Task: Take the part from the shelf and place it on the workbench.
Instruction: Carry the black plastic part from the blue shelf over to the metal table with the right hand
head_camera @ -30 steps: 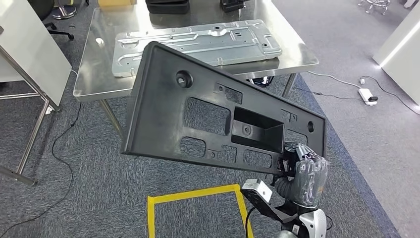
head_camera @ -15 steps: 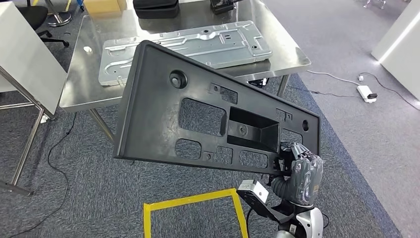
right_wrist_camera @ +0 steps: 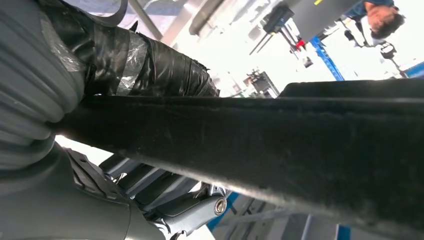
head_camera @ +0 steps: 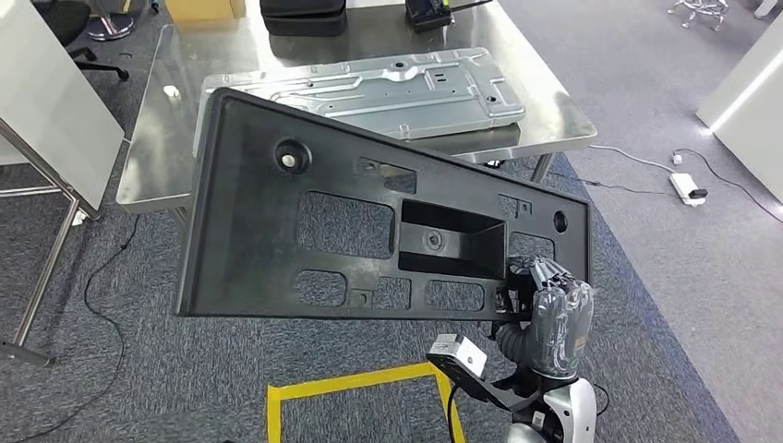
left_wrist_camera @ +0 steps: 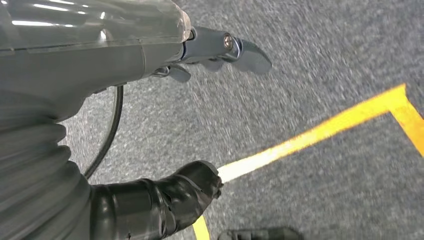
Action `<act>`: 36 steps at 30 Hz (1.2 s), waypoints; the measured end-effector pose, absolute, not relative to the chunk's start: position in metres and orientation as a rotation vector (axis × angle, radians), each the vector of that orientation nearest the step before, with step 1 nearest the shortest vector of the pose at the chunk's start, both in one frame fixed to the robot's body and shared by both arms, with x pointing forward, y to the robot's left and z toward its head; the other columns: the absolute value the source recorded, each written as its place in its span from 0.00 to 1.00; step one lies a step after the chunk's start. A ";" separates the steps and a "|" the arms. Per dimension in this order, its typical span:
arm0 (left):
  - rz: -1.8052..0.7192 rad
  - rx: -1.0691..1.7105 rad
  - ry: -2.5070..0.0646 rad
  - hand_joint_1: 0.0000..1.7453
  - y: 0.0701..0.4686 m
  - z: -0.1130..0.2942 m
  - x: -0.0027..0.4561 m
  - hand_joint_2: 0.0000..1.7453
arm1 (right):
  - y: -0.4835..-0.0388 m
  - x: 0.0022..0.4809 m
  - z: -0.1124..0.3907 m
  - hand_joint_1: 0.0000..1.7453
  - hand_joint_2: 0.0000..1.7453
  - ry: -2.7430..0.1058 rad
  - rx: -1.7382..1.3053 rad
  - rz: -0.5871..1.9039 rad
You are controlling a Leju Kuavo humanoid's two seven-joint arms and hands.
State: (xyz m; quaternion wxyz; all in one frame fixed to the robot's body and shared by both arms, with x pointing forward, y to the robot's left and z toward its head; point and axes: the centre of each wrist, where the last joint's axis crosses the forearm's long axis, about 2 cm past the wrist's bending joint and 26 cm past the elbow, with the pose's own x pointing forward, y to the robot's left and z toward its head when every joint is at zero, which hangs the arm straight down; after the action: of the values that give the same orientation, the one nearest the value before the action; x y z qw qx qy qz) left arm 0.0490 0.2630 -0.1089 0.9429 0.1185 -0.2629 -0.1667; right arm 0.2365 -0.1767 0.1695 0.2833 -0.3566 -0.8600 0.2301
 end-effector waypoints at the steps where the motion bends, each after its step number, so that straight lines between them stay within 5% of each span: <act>1: -0.342 0.240 -0.538 0.00 0.262 -0.109 0.049 1.00 | -0.176 0.237 0.170 1.00 1.00 -2.305 -0.954 0.616; 36: -0.353 0.235 -0.550 0.00 0.261 -0.108 0.054 1.00 | -0.161 0.243 0.173 1.00 1.00 -2.325 -0.901 0.698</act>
State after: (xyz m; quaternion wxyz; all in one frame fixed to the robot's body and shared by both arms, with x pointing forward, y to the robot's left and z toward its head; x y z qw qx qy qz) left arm 0.0539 0.2605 -0.1081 0.9404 0.1151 -0.2694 -0.1727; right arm 0.2426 -0.1610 0.1725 0.2728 -0.3346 -0.8639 0.2593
